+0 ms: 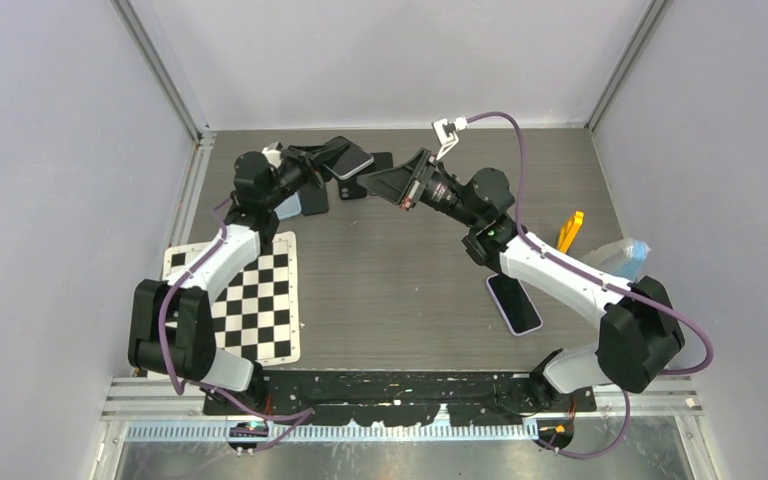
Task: Take the phone out of the phone case
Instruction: Remove the phone case from the phone.
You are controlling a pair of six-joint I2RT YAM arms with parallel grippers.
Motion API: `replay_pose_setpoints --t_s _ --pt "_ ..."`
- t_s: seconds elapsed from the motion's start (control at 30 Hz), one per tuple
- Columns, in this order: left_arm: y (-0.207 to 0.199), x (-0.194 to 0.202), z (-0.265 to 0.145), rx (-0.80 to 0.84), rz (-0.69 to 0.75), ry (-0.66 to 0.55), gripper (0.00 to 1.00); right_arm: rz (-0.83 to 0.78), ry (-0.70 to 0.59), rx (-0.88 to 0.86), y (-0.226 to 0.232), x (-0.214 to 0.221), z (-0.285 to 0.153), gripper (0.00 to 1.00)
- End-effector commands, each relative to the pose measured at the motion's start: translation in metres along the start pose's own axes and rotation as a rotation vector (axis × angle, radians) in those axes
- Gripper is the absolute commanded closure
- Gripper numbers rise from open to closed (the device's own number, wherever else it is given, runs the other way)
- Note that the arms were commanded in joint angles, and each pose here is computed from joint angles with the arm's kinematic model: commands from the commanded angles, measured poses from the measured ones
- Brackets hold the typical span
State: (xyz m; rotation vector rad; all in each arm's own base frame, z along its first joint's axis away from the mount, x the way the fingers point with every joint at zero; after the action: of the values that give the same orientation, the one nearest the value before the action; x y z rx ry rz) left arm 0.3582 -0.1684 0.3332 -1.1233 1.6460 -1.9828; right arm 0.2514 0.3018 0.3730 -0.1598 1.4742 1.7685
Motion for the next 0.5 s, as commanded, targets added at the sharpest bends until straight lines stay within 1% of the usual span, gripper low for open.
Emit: replay_pose_setpoints --t_s 0.0,0.03,0.1,0.3,0.47 --pt "-0.02 0.01 -0.007 0.077 0.059 0.021 1.0 0.004 -0.056 -0.025 0.007 -0.012 0.01 0.83" --pt "-0.019 0.01 -0.007 0.074 0.057 0.022 1.0 0.008 -0.07 -0.015 0.005 -0.013 0.011 0.77" --pt "-0.02 0.011 -0.007 0.075 0.055 0.03 1.0 0.015 -0.088 0.002 0.0 -0.013 0.011 0.72" --pt "-0.023 0.014 -0.01 0.083 0.054 0.029 1.0 0.028 -0.136 0.014 -0.007 -0.017 0.013 0.71" --pt "-0.028 0.016 -0.01 0.09 0.065 0.037 1.0 0.076 -0.192 0.043 -0.016 -0.027 0.014 0.7"
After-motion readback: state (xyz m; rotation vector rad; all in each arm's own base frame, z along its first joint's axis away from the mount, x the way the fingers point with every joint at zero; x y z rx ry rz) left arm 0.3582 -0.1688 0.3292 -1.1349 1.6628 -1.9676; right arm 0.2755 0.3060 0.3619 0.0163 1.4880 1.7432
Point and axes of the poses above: each gripper's point midway between its finger pads, its own z axis out along the fingers, its own y axis along the line the jaws close on, x = y × z, the point moved 6 cm from there along -z, back along the fingers, and after that the axes turned 3 degrees about z, right-handed, at the moved point
